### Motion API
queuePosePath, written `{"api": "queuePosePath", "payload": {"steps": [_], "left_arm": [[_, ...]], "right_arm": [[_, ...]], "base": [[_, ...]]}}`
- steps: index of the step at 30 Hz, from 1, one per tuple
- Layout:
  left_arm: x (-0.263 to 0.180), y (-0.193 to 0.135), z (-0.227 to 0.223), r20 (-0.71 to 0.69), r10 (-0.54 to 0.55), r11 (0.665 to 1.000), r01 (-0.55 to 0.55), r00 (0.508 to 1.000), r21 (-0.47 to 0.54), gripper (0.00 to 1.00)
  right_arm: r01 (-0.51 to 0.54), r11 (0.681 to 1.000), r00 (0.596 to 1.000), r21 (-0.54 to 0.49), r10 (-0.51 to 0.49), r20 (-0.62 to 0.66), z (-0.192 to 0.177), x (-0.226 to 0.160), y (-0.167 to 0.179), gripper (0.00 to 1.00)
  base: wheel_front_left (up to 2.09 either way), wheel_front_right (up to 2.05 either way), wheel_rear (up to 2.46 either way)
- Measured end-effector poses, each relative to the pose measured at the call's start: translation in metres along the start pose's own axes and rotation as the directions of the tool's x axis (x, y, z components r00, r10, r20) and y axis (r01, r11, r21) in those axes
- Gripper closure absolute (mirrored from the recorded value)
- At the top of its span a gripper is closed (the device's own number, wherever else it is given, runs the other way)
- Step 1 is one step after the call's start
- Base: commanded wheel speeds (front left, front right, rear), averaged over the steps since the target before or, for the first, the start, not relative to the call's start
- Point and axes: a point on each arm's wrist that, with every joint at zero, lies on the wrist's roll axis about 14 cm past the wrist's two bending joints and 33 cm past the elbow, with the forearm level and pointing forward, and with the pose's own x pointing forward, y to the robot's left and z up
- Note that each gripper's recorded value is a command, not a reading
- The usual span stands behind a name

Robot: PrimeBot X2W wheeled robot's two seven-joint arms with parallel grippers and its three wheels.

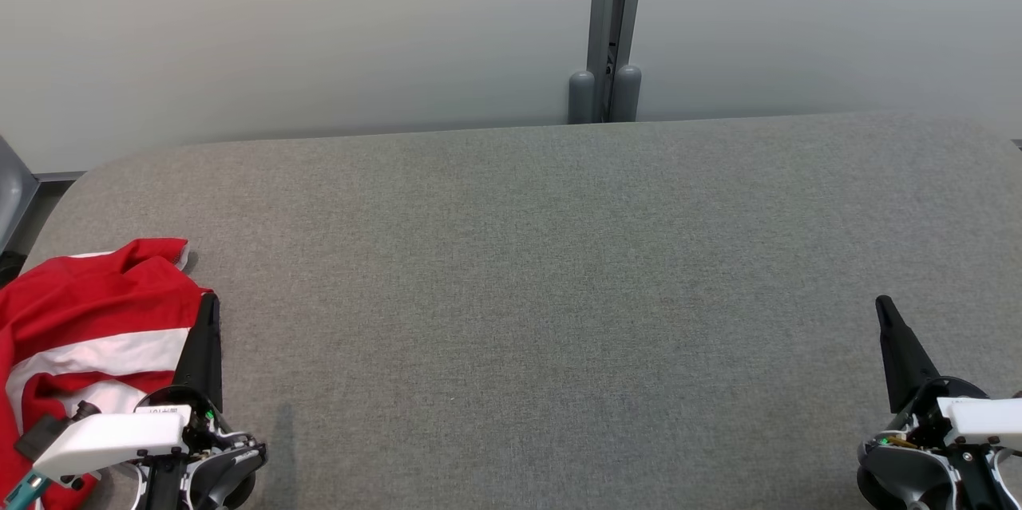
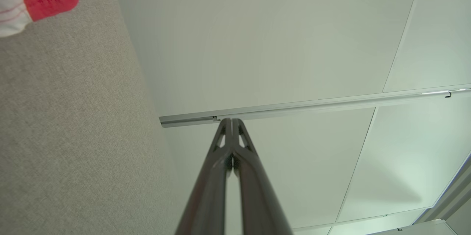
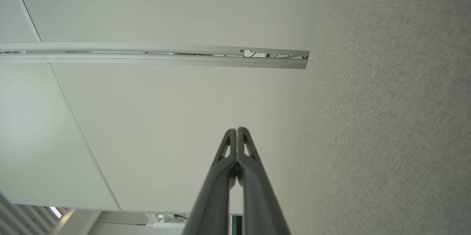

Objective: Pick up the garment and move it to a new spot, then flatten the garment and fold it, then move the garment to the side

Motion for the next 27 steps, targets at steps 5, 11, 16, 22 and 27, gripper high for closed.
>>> {"api": "queuePosePath", "payload": {"steps": [5, 11, 16, 22, 27], "left_arm": [[0.0000, 0.0000, 0.0000, 0.000, 0.000, 1.000, 0.000, 1.000, 0.000, 1.00], [0.0000, 0.0000, 0.0000, 0.000, 0.000, 1.000, 0.000, 1.000, 0.000, 1.00], [0.0000, -0.0001, 0.0000, 0.000, 0.000, 1.000, 0.000, 1.000, 0.000, 1.00], [0.0000, 0.0000, 0.0000, 0.000, 0.000, 1.000, 0.000, 1.000, 0.000, 1.00], [0.0000, 0.0000, 0.0000, 0.000, 0.000, 1.000, 0.000, 1.000, 0.000, 1.00]], "right_arm": [[0.000, 1.000, 1.000, 0.000, 0.000, 0.000, 0.0001, 0.0000, 0.0000, 1.00], [0.000, 1.000, 1.000, 0.000, 0.000, 0.000, 0.0001, 0.0000, 0.0000, 1.00], [0.000, 1.000, 1.000, 0.000, 0.000, 0.000, 0.0001, 0.0000, 0.0001, 1.00], [0.000, 1.000, 1.000, 0.000, 0.000, 0.000, 0.0001, 0.0000, 0.0000, 1.00], [0.000, 1.000, 1.000, 0.000, 0.000, 0.000, 0.0001, 0.0000, 0.0000, 1.00]], "base": [[0.00, 0.00, 0.00], [0.00, 0.00, 0.00], [0.00, 0.00, 0.00], [0.00, 0.00, 0.00], [0.00, 0.00, 0.00]]}}
